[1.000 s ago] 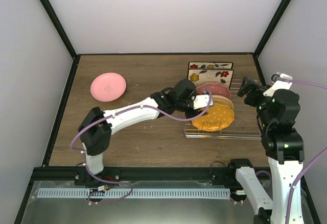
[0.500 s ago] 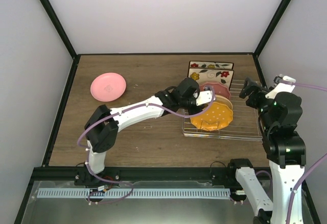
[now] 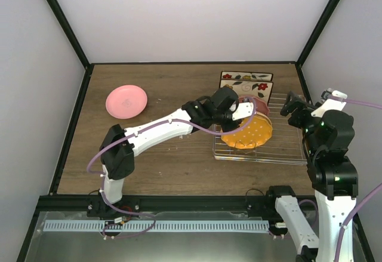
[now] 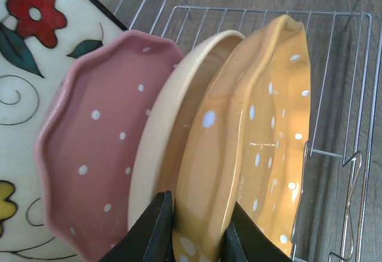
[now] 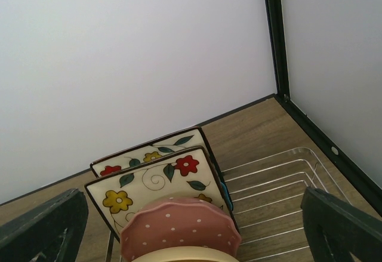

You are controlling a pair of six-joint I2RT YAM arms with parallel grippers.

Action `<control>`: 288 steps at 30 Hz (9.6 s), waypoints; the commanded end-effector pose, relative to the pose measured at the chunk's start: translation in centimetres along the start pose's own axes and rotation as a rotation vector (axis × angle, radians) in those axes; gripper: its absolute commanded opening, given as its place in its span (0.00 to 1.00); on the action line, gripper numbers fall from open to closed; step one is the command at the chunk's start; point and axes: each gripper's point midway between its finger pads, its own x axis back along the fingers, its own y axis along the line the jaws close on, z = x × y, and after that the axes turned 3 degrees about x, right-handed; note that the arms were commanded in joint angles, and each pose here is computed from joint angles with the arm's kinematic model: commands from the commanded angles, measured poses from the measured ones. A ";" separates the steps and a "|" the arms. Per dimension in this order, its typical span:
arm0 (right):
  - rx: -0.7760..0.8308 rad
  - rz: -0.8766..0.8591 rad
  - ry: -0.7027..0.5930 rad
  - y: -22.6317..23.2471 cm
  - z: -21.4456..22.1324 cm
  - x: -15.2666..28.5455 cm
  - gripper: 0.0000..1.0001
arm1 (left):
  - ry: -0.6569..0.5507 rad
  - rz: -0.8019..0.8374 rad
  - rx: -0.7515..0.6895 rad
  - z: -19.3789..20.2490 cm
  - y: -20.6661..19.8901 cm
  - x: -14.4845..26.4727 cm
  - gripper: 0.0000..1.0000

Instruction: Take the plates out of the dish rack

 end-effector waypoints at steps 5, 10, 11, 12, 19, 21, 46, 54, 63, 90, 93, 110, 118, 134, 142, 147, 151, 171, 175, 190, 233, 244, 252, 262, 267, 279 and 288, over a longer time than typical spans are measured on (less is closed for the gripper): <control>-0.026 0.004 -0.006 -0.3 0.3 0.1 1.00 | -0.219 -0.107 0.043 -8.8 2.3 9.6 0.04; -0.031 -0.006 0.001 -0.1 0.6 -0.3 1.00 | -0.261 -0.149 0.045 -10.2 3.0 12.7 0.04; -0.031 -0.008 0.002 0.0 0.6 -0.4 1.00 | -0.266 -0.159 0.046 -10.3 3.2 13.1 0.04; -0.032 -0.010 0.001 0.0 0.6 -0.5 1.00 | -0.272 -0.171 0.046 -10.5 3.4 13.7 0.04; -0.033 -0.012 0.005 0.1 0.7 -1.0 1.00 | -0.362 -0.299 0.055 -12.3 5.8 19.2 0.04; -0.035 -0.011 -0.001 0.1 0.5 -1.0 1.00 | -0.387 -0.350 0.083 -12.4 7.5 21.1 0.04; -0.031 -0.034 0.008 1.0 -0.4 -1.7 1.00 | -0.375 -0.227 1.509 20.6 27.6 18.3 0.04; -0.029 -0.005 -0.003 0.6 -1.5 -0.3 1.00 | -0.265 -0.128 1.645 23.8 25.7 11.6 0.04; -0.047 0.042 -0.016 -0.5 -1.9 1.6 1.00 | -0.135 -0.170 1.722 27.6 24.9 8.2 0.04; -0.067 0.041 -0.001 -0.6 -1.0 1.2 1.00 | -0.001 -0.288 1.738 30.8 23.8 7.6 1.00; -0.068 0.040 0.003 -0.6 -0.9 1.2 1.00 | -0.028 -0.391 1.621 29.0 26.1 10.1 1.00; -0.067 0.011 0.010 -0.2 -0.1 0.5 1.00 | -0.242 0.155 0.056 2.3 6.3 10.2 0.86; -0.058 0.024 -0.001 -0.5 -0.2 1.0 1.00 | -0.176 0.151 -0.177 3.7 1.6 7.4 0.84; -0.039 0.049 -0.023 -1.0 -1.0 2.4 1.00 | -0.138 0.083 -0.295 3.5 0.7 0.3 0.70; -0.029 0.066 -0.020 -1.4 -0.8 2.9 1.00 | -0.131 0.024 -0.270 2.8 1.6 -1.4 0.63; -0.018 0.070 -0.015 -1.5 -0.6 2.9 1.00 | -0.125 0.009 -0.249 2.6 1.8 -1.9 0.50; -0.014 0.072 -0.013 -1.6 -0.4 2.9 1.00 | -0.116 -0.010 -0.217 2.4 2.1 -2.4 0.28; -0.026 0.061 -0.003 -1.6 0.6 1.9 1.00 | -0.222 -0.321 -0.063 -7.8 7.4 7.9 0.04; -0.036 0.049 0.002 -1.4 1.0 1.3 1.00 | -0.264 -0.356 -0.012 -9.3 8.2 11.7 0.04; -0.061 0.007 0.031 -0.5 2.0 -0.8 1.00 | -0.427 -0.785 0.779 5.2 33.3 35.0 0.04; -0.105 0.009 0.028 -0.2 0.6 -0.2 1.00 | -0.026 -0.717 2.072 48.2 27.8 24.0 0.19; -0.110 0.006 0.035 -0.1 0.9 -0.4 1.00 | 0.035 -0.746 2.085 48.0 26.3 24.9 0.77; -0.120 -0.010 0.049 0.0 1.7 -0.7 1.00 | 0.030 -0.765 2.056 46.5 26.4 26.4 0.99; -0.116 -0.019 0.061 0.1 2.3 -1.1 1.00 | 0.018 -0.859 1.988 44.6 27.6 29.4 1.00; -0.108 -0.024 0.062 0.2 2.3 -1.1 1.00 | 0.077 -0.907 2.008 45.3 26.1 30.0 1.00; -0.097 -0.027 0.057 0.3 2.0 -1.0 1.00 | -0.165 -0.657 1.383 28.6 33.0 27.1 0.98; -0.103 -0.039 0.036 0.6 1.2 -1.1 1.00 | -0.223 -0.042 0.213 -0.1 16.4 11.4 0.91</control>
